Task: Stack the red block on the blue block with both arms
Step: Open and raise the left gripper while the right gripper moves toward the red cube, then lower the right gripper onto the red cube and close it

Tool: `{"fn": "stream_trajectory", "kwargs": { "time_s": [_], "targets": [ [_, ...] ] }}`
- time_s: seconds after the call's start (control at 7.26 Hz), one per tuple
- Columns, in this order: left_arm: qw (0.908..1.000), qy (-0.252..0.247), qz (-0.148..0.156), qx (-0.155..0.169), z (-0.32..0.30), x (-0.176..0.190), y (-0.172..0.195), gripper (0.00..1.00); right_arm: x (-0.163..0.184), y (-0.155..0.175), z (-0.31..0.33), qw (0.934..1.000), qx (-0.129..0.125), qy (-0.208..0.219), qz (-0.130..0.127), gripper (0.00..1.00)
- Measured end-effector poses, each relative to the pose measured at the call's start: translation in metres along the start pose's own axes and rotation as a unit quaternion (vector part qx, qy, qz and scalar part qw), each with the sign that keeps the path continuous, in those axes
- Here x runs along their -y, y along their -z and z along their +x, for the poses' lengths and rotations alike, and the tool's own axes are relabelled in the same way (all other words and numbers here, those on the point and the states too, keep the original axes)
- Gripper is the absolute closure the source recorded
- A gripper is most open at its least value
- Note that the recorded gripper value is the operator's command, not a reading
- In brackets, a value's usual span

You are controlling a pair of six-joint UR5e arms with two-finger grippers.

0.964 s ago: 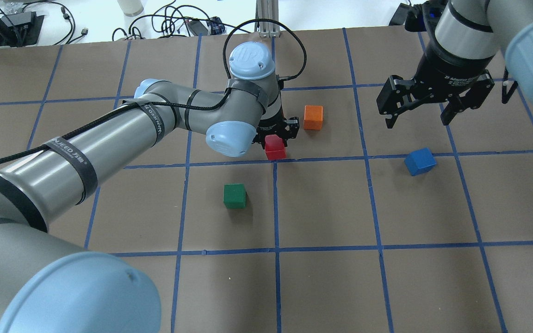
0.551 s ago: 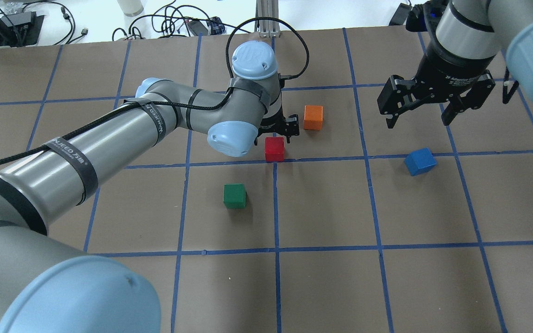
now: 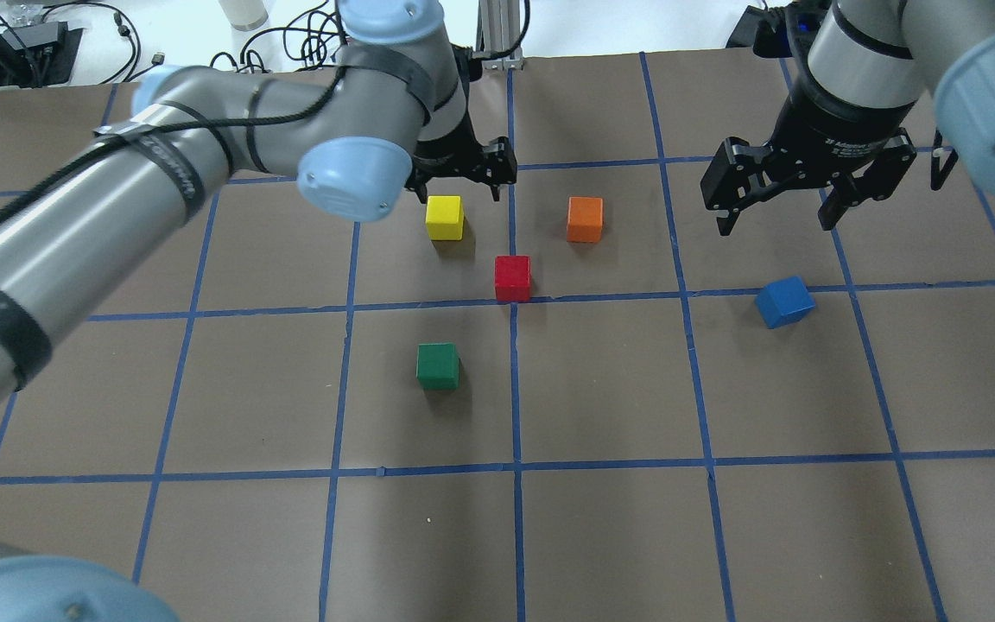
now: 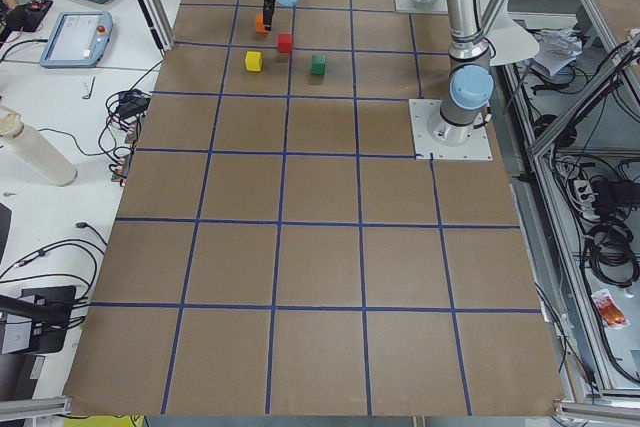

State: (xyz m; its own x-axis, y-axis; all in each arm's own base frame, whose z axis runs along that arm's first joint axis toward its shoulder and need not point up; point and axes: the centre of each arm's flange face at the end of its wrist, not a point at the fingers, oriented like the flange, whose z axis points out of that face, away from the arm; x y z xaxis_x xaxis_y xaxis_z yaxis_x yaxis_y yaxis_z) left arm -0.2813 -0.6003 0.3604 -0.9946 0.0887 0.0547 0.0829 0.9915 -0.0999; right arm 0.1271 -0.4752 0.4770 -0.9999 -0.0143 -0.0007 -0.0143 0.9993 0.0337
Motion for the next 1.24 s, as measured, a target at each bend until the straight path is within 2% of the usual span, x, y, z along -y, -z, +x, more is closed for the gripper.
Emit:
{"fn": "stream_trajectory", "kwargs": {
  "time_s": [0.28, 0.41, 0.69, 0.83, 1.1, 1.24],
  "targets": [
    [0.9983, -0.029, -0.048, 0.010, -0.081, -0.009, 0.085, 0.00, 0.020, -0.023, -0.001, 1.0000, 0.001, 0.004, -0.006, 0.00],
    [0.9976, -0.032, -0.061, 0.010, -0.106, -0.021, 0.106, 0.00, 0.031, -0.033, -0.002, 1.0000, 0.001, 0.006, -0.003, 0.00],
    [0.9971, -0.035, -0.067, 0.008, -0.123, -0.040, 0.120, 0.00, 0.057, -0.048, -0.011, 0.9996, 0.005, 0.010, 0.026, 0.00],
    [0.9971, -0.033, -0.068, 0.008, -0.126, -0.045, 0.121, 0.00, 0.075, -0.066, -0.026, 0.9990, 0.007, 0.023, 0.039, 0.00],
    [0.9972, -0.027, -0.069, 0.009, -0.127, -0.060, 0.124, 0.00, 0.106, -0.103, -0.075, 0.9965, 0.009, 0.048, 0.068, 0.00],
    [0.9974, -0.022, -0.069, 0.009, -0.130, -0.066, 0.125, 0.00, 0.111, -0.113, -0.101, 0.9961, 0.012, 0.047, 0.074, 0.00]
  ]
}}
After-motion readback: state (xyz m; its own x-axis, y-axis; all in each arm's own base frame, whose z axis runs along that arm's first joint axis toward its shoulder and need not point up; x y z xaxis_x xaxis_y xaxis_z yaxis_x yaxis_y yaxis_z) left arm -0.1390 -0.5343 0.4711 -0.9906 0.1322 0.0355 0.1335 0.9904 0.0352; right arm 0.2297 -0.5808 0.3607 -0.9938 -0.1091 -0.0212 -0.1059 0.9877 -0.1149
